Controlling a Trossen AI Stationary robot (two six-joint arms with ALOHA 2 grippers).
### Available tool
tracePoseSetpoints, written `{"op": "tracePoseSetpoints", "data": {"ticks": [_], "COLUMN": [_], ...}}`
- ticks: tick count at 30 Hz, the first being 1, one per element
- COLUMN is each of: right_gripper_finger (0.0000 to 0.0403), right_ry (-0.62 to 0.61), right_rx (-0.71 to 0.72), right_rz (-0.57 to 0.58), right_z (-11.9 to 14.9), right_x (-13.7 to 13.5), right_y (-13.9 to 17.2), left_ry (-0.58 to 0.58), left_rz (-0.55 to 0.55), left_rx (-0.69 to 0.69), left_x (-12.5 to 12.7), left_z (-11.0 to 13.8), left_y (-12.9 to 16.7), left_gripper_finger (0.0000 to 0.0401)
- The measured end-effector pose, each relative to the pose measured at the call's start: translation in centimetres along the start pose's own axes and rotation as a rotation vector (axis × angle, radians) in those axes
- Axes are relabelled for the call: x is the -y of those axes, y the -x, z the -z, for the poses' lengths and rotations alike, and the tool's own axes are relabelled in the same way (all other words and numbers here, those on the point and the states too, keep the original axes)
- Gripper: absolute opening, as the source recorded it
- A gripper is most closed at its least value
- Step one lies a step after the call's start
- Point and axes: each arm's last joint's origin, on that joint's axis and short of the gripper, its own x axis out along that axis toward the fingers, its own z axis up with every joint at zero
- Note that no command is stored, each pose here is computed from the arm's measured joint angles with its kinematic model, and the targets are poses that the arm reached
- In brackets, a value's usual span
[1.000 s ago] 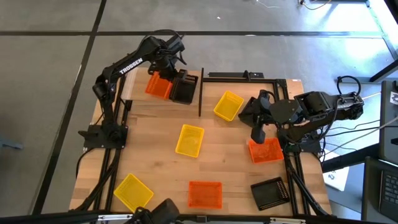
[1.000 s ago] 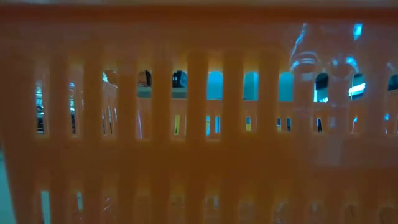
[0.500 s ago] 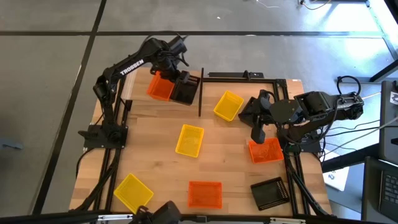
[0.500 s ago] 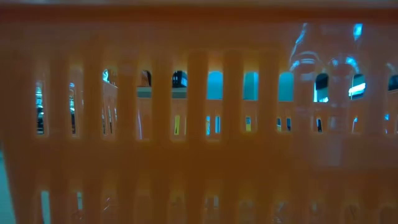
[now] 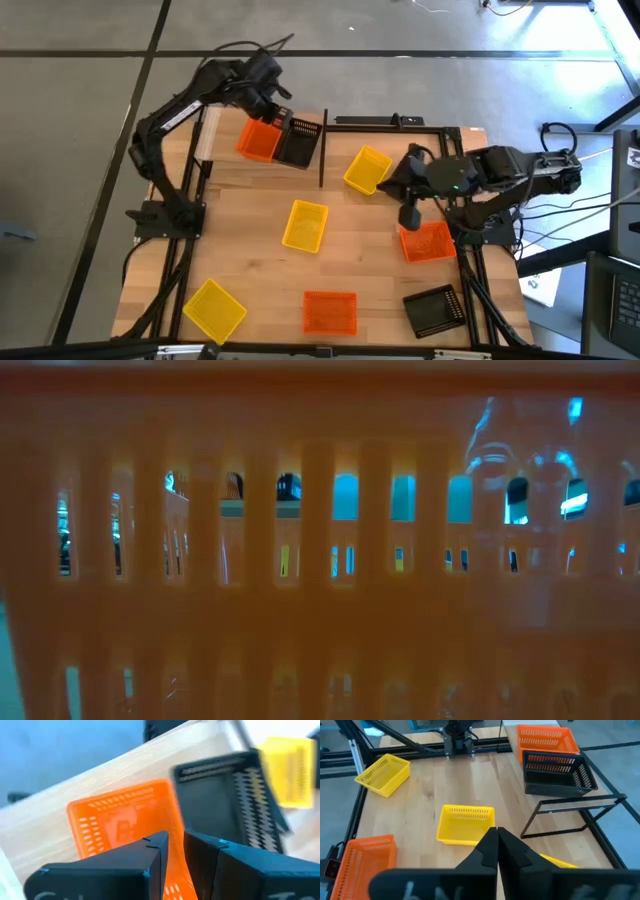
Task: Stack baskets on shelf by color
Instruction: Adjust the black basket on the shelf
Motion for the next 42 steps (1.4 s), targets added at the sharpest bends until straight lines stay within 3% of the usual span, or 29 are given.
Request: {"op": "tracePoseSetpoints", "data": {"ticks": [10,17,25,32,42], "right_gripper_finger": [0.0000,0.0000,0.0000,0.0000,0.0000], "right_ry": [0.012,-0.019,-0.023,-0.018,-0.001], "right_rx": [-0.023,-0.055,-0.052,-0.033,-0.039], "right_rz": [-0.064,-0.118,-0.087,0.038,0.135], "right_z": [-1.8,-1.6,-0.4,0.3,0.5], "right_x": [1.2,1.9,2.5,3.6,5.6], "right_y": [-8.6,-15.7,-22.3,-25.1,-26.0], "left_ry": [-0.213,-0.379,-0.415,-0.408,-0.403], "left_rz": [0.166,0.304,0.409,0.439,0.456], "left_rx": [0.144,0.153,0.111,0.108,0.110], "left_x": [4.9,7.9,10.6,11.6,12.2], "left_z": [5.5,9.6,13.5,15.6,17.3], "left_y": [7.5,10.6,12.5,13.6,14.5], "left_gripper_finger": [0.0051,0.0049,0.0047,0.0050,0.0050]}}
